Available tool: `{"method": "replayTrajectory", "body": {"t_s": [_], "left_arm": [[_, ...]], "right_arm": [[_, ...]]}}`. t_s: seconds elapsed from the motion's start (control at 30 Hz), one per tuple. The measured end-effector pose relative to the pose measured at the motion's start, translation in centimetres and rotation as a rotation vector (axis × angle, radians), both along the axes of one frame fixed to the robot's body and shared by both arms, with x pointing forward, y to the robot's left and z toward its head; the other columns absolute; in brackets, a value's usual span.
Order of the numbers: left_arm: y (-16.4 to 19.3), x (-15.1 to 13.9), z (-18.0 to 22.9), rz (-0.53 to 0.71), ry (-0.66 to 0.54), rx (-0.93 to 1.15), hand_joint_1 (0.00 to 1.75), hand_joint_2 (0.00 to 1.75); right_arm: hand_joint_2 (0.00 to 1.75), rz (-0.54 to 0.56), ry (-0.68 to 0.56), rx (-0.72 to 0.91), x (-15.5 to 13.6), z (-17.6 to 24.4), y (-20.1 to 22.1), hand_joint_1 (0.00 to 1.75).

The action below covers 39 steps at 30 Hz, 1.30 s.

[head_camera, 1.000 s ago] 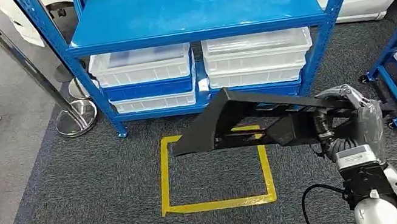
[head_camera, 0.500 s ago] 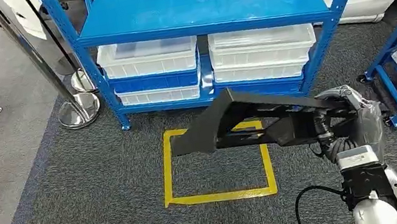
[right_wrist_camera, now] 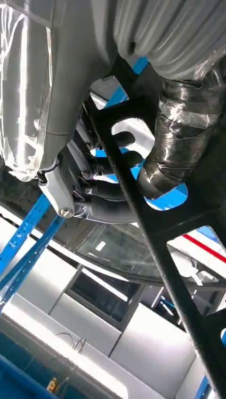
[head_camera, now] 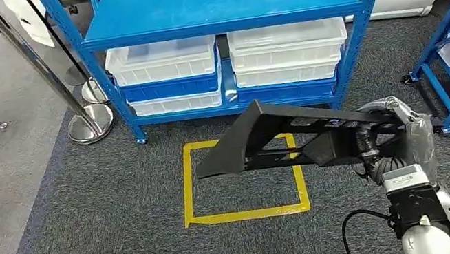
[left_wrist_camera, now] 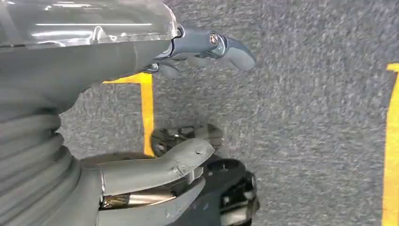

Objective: Take the parts from the cabinet and place them on the table.

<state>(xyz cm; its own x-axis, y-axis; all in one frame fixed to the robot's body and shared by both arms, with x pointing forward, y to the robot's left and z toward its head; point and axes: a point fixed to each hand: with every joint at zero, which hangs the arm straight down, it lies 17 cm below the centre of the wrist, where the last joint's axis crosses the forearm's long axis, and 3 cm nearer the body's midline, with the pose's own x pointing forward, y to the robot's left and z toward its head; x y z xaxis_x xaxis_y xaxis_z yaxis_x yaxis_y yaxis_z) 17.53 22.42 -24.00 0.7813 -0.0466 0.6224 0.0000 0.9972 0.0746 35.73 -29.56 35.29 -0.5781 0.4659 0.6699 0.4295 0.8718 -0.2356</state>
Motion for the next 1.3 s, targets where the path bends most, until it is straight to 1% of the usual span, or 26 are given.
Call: {"method": "replayTrajectory", "body": {"t_s": [1.3], "left_arm": [[-0.07, -0.03, 0.0, 0.001, 0.001, 0.0, 0.0, 1.75]], "right_arm": [[1.75, 0.008, 0.003, 0.001, 0.26, 0.13, 0.17, 1.75]]}}
